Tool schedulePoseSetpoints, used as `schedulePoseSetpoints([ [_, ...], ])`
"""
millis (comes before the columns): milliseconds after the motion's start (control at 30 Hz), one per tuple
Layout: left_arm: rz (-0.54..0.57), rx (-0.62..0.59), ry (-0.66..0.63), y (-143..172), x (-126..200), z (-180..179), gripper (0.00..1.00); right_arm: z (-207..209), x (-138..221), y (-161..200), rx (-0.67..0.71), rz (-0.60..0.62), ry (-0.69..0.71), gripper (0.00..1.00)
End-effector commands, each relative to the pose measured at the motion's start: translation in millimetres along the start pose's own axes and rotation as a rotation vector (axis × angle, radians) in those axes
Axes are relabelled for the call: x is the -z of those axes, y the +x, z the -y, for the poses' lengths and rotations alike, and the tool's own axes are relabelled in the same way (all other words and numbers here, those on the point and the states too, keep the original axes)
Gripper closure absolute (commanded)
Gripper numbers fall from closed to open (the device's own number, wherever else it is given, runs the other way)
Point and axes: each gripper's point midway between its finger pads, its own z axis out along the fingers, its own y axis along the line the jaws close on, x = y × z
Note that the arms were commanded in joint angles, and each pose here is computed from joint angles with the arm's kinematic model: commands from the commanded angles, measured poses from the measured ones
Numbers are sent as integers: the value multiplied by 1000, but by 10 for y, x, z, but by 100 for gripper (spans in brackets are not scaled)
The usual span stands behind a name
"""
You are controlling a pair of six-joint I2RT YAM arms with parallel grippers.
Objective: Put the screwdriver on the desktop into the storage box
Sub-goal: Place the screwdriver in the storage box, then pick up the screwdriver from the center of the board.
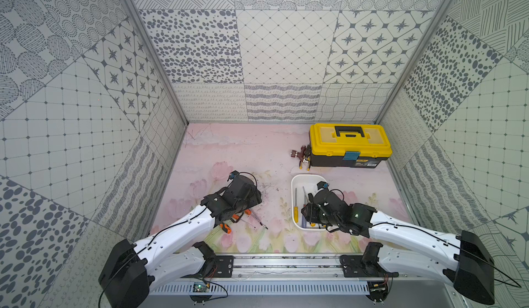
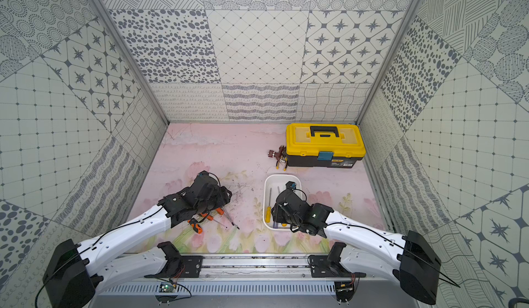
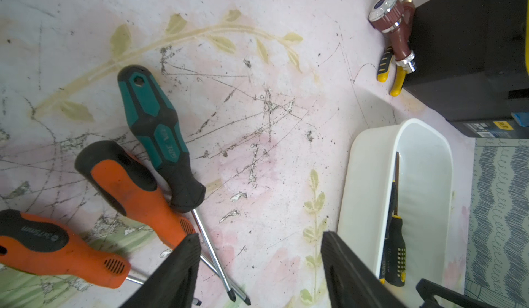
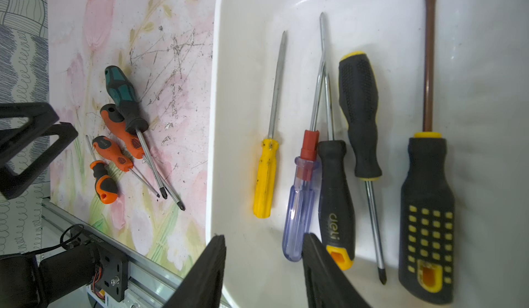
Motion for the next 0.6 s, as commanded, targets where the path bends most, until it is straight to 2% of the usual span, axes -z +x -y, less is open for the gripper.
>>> schedulePoseSetpoints([
  [0, 40, 18, -86, -129, -50, -123, 27, -171, 140, -136, 14, 48, -67, 53],
  [233, 33, 59, -196, -289, -231, -240, 34, -275, 240, -142, 39, 62, -113, 62],
  [567, -8, 173, -338, -402, -481, -606, 36, -281, 304, -150, 37, 81, -130, 66],
])
